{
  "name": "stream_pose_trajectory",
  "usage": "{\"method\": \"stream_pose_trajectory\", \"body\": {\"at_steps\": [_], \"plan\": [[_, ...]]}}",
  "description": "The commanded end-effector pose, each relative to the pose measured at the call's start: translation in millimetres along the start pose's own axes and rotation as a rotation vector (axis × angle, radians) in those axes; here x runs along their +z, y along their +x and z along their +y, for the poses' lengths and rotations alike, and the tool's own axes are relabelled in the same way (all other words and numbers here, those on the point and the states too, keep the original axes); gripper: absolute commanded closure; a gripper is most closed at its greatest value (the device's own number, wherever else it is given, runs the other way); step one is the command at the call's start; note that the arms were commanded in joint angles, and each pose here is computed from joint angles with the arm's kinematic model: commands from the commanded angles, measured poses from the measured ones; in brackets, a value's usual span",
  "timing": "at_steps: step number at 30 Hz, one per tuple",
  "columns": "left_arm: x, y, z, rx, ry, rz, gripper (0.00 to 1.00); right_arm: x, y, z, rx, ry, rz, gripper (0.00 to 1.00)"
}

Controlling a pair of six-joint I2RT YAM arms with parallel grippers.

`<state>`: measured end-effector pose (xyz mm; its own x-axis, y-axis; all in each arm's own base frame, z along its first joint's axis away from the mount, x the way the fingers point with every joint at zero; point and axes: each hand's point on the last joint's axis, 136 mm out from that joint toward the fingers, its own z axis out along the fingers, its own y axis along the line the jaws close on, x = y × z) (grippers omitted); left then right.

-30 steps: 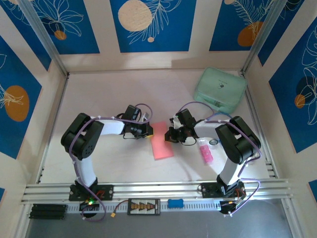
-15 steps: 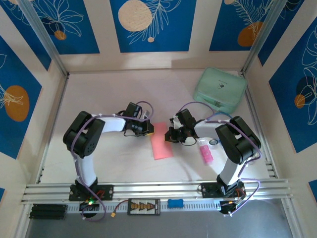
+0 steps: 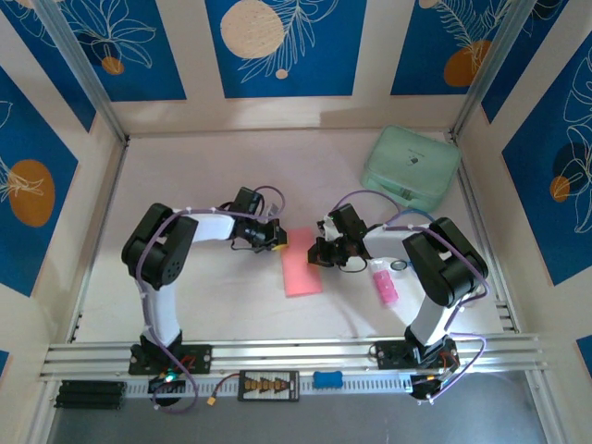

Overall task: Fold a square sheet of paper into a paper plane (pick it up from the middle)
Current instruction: First fold the square sheet of paper in half at the center of the table.

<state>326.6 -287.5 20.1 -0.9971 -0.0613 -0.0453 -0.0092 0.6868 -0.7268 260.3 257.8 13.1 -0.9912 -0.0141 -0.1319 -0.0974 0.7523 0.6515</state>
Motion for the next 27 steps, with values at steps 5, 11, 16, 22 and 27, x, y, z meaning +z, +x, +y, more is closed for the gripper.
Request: {"method": "stream_pose_trajectory", "body": {"at_steps": [5, 11, 16, 22, 27], "plan": [[-4, -34, 33, -0.083, -0.147, -0.088, 0.92, 3, 44, -44, 0.104, 0.156, 0.123, 1.00], [-4, -41, 31, -0.088, -0.142, -0.098, 0.91, 4, 47, -44, 0.099, 0.149, 0.132, 1.00], [-4, -48, 29, -0.098, -0.147, -0.106, 0.89, 5, 47, -42, 0.093, 0.140, 0.138, 1.00], [-5, -52, 22, -0.095, -0.121, -0.106, 0.88, 5, 49, -41, 0.091, 0.133, 0.148, 1.00], [-12, -47, 4, -0.057, -0.054, -0.110, 0.89, 6, 47, -41, 0.085, 0.135, 0.148, 1.00]]}}
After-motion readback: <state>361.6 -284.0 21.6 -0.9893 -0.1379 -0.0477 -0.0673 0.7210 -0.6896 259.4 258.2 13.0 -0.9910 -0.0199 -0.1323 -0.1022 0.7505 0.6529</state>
